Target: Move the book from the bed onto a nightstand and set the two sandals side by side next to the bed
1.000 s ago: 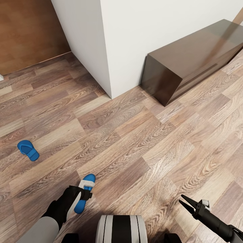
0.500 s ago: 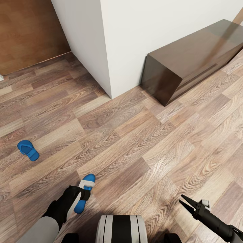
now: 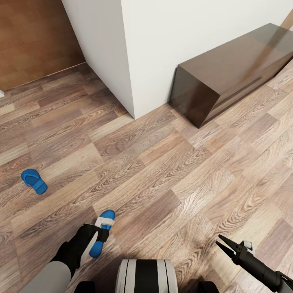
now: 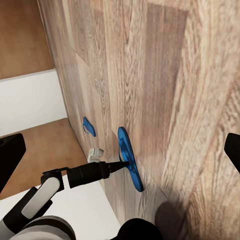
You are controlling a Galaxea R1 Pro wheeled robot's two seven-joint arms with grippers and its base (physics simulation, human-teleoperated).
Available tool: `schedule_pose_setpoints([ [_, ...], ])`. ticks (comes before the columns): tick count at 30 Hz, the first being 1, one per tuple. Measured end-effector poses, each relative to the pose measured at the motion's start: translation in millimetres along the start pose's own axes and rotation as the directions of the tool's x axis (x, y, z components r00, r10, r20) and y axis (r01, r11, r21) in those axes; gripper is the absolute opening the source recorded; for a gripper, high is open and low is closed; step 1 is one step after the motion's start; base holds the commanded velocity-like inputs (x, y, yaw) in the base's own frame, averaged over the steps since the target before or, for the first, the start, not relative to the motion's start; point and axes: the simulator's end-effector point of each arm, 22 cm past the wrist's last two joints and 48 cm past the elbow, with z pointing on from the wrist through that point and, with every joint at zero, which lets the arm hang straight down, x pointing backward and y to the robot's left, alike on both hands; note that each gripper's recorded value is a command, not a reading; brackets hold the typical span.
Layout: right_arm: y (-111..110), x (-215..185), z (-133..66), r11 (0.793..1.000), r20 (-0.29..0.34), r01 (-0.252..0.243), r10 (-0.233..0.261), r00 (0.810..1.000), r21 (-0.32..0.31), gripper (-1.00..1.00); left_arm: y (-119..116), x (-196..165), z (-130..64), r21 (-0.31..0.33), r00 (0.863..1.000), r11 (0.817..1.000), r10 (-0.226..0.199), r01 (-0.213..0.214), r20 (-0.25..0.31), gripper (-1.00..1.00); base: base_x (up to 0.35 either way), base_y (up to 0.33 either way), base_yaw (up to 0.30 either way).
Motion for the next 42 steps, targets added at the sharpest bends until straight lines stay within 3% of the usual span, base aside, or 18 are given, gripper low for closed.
schedule_pose_setpoints([
  [12, 0, 0, 0.0, 1.0, 0.001, 0.0, 0.0, 1.0, 0.0, 1.0, 0, 0, 0.0, -0.001, 1.0, 1.0, 0.0, 0.0, -0.002, -1.0, 0.0, 0.0, 0.0],
  [42, 53, -18, 0.6, 0.993, 0.027, 0.086, -0.084, 0.996, -0.079, 1.0, 8, -45, -53.6, -0.012, 0.994, 1.0, -0.004, 0.006, 0.108, -1.0, 0.0, 0.0, 0.0],
])
